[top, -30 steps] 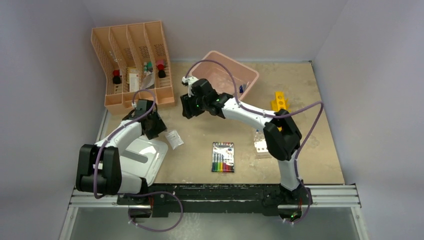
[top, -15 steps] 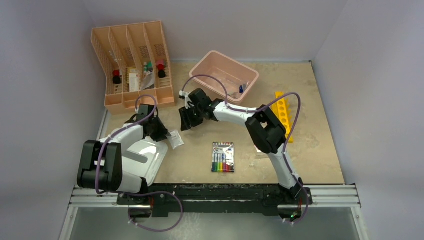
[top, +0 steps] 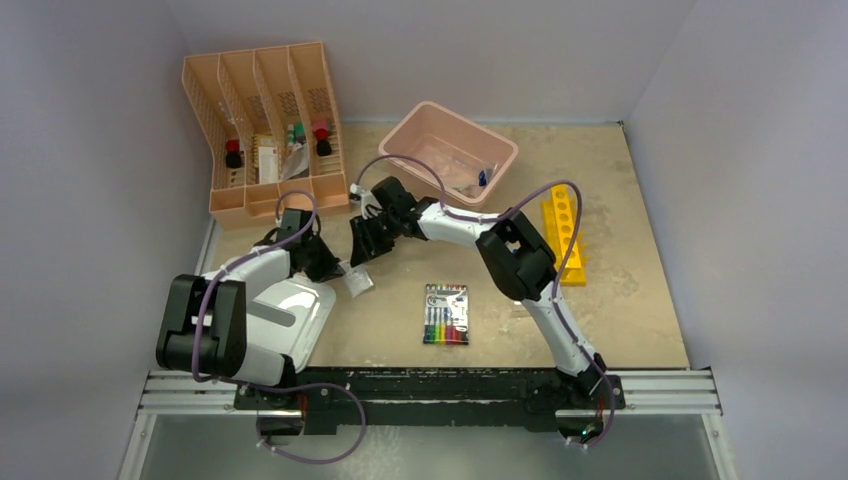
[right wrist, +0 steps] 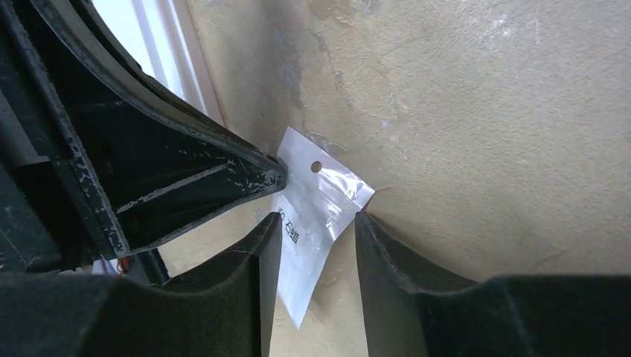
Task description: Organize the chemistry lab equipment
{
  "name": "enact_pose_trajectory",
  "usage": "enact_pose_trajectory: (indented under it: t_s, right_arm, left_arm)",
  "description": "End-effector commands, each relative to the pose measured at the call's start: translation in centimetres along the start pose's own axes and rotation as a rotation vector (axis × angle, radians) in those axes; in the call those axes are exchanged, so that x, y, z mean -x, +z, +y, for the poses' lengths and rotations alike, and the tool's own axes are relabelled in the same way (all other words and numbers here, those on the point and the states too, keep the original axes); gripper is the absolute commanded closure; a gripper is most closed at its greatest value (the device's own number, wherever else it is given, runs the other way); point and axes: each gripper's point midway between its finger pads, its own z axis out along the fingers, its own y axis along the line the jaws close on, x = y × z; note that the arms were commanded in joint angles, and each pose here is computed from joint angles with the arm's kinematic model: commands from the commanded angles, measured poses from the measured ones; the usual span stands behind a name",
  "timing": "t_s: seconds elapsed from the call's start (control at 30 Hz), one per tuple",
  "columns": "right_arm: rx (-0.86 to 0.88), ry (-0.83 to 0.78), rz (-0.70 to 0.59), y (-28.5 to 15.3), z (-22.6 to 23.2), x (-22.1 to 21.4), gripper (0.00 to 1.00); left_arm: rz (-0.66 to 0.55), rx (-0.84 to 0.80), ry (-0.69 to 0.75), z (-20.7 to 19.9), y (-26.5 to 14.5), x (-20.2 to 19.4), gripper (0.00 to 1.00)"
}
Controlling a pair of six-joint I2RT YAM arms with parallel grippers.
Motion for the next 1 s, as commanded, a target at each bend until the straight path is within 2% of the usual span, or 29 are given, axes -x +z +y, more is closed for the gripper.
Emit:
enact_pose_trajectory:
  t_s: [0.0, 0.13, 0.2, 0.47, 0.67, 0.8, 0.97]
  right_arm:
    - [0.132, 0.028, 0.043, 0.3, 2.0, -0.5, 0.58]
    - [0.190, 0.023, 0.003, -0.3, 3.3, 0.2, 0.62]
    - [0.197, 0.021, -0.004, -0.5, 3.6, 0.3, 0.68]
    - [0.168, 0.019, -0.021, -1.3, 3.7, 0.8, 1.00]
    - [0.056, -0.045, -0.154, -5.4, 3.6, 4.6, 1.00]
    - [0.039, -0.043, -0.278, -11.4, 3.2, 8.4, 1.00]
    - [-0.022, -0.097, -0.467, -20.4, 2.5, 13.0, 1.00]
  left_arm:
    - [0.051, 0.062, 0.002, 1.6, 0.8, -1.9, 0.95]
    - [0.048, 0.070, 0.006, 1.8, 0.7, -1.9, 0.95]
    - [0.042, 0.070, 0.005, 1.7, 0.6, -1.9, 0.95]
    - [0.008, 0.040, 0.000, 0.8, -0.1, -1.0, 0.93]
    - [-0.130, -0.002, 0.054, -1.7, -3.3, 2.6, 0.82]
    - [-0.235, -0.125, 0.124, -5.2, -6.6, 5.1, 0.78]
    - [-0.305, -0.247, 0.181, -8.4, -9.3, 6.7, 0.74]
